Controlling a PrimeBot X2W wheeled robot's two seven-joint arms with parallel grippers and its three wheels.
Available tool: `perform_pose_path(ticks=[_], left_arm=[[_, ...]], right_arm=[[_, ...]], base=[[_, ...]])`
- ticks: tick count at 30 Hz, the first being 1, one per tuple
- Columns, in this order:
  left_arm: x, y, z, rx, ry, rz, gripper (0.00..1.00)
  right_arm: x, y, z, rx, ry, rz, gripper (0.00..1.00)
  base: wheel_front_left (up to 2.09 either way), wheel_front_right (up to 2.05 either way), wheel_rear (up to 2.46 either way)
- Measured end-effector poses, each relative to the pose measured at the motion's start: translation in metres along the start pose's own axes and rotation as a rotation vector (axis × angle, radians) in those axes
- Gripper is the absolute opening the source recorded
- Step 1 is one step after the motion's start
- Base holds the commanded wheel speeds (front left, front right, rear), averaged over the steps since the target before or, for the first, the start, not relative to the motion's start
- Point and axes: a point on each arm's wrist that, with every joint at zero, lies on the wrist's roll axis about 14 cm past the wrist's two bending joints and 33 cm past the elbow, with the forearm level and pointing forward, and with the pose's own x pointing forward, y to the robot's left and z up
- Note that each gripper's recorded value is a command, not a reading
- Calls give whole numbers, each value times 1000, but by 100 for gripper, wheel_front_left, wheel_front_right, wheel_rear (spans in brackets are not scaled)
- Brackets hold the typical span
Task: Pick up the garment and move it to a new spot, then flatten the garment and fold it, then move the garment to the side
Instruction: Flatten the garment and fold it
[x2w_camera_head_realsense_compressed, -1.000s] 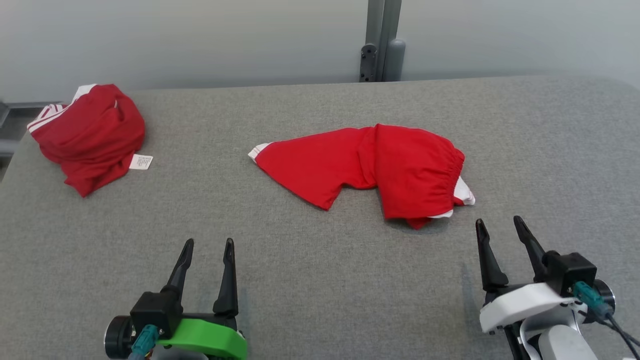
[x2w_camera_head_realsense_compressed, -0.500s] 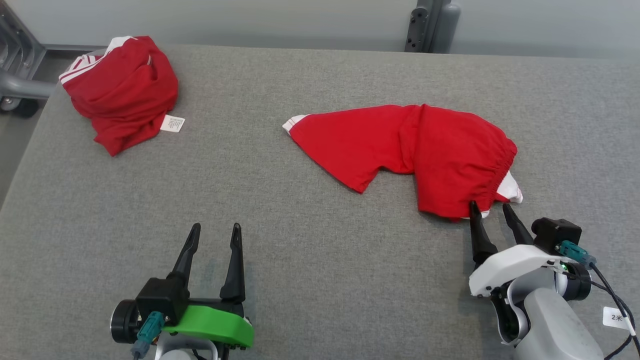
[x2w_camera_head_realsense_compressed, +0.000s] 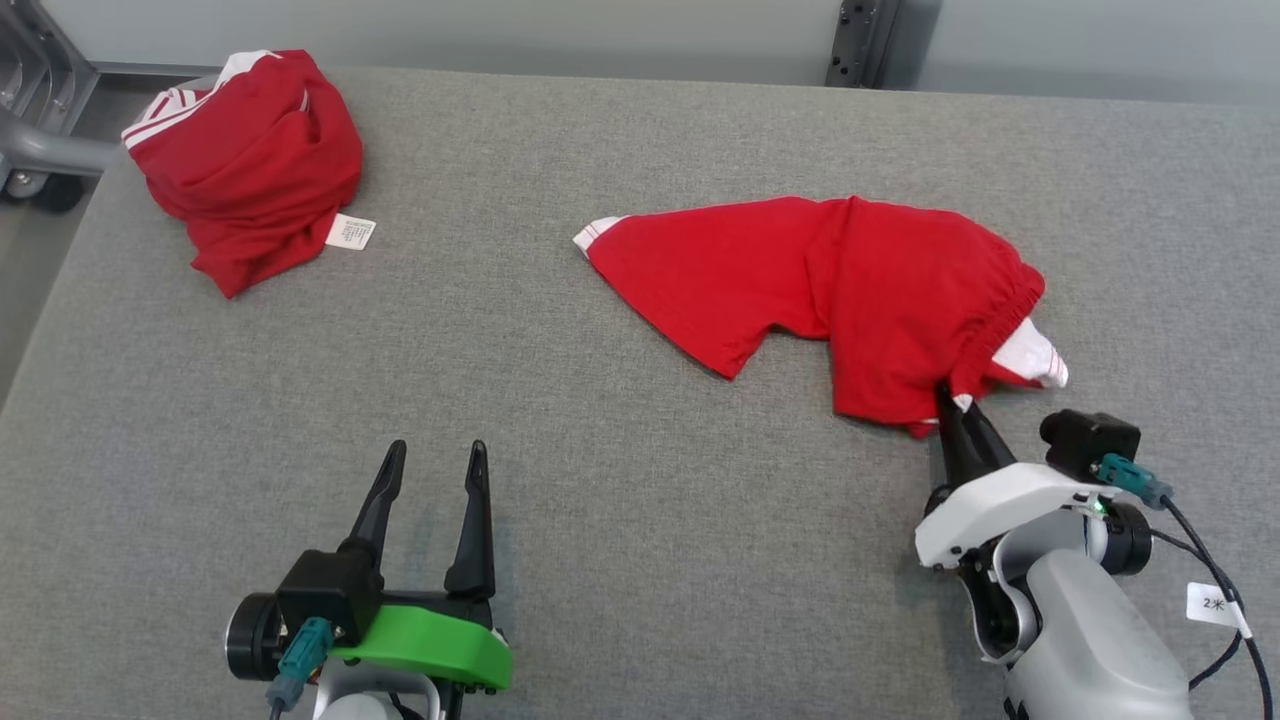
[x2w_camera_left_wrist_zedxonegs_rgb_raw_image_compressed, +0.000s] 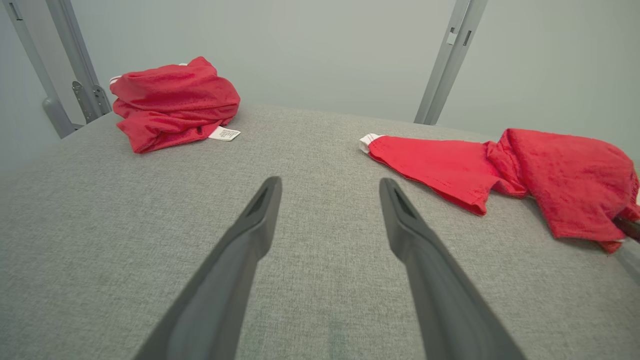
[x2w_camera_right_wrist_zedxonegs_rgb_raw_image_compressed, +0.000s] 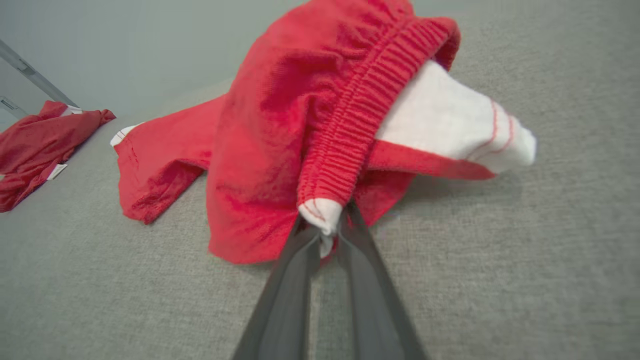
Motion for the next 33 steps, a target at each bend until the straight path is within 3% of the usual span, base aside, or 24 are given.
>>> perform_pose_path(ticks=[10,16,20,25,33], left_arm=[[1,-12,2,-4,-8,-40,100],[-1,-19,5,-5,-15,-63,100],[-5,-21,6,-5,-20,-69,100],[-11,-17,10,-13,-31,-53,100],[-25,-2,14,-30,-43,7,100]], right_arm=[[-7,2,77,-66,-239,12,0],[-13,47,107,-120,-334,146,0],[-14,98,93,-130,-296,296,0],[-15,157,49,-177,-142,477,0],[-20,195,-19,-275,67,623,0]], base=[[0,0,0],[0,0,0],[0,0,0],[0,0,0],[0,0,0]])
